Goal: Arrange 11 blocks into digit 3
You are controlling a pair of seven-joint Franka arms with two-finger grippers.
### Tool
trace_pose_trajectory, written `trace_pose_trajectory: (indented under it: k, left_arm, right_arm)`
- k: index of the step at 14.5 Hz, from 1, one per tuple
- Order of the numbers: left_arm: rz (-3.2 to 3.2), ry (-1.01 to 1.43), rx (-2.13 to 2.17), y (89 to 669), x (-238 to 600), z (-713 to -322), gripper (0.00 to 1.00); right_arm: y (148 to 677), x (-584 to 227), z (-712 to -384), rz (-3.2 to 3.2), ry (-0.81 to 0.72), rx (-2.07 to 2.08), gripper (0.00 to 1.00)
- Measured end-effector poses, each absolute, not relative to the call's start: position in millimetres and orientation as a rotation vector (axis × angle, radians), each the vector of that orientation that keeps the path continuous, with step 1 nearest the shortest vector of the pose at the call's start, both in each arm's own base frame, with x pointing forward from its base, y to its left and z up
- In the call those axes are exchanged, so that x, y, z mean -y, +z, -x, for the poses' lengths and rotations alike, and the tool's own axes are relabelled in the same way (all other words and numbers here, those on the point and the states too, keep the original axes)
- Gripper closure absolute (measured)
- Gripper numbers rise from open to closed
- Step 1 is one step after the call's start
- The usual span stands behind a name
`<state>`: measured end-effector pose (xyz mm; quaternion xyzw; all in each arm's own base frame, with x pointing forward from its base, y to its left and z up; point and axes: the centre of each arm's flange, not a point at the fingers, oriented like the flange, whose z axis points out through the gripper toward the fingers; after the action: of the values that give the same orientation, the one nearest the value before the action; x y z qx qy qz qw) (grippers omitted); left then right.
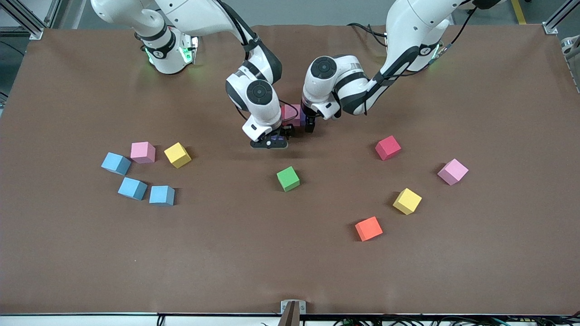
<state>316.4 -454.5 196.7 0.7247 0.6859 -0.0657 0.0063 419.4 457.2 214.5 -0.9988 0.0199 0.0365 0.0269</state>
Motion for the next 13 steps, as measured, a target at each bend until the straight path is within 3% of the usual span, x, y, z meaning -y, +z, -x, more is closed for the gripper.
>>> trace_pose_trajectory:
  k: [6, 10, 13]
  left_arm:
    - [-2.298, -0.202, -2.122, 203.2, 461.6, -306.0, 0.0]
    - [-2.295, -0.18, -2.101, 214.3, 465.0, -305.3, 0.0]
    - [-2.3, -0.135, -2.104, 225.7, 466.4, -310.6, 0.0]
  right_arm:
    - [272.6, -414.2, -464.5, 3.082, 0.131, -0.155, 0.0]
    - [308.0, -317.1, -532.4, 3.089, 0.193, -0.046, 0.0]
    - [324.9, -225.7, -587.5, 3.062, 0.157, 0.046, 0.0]
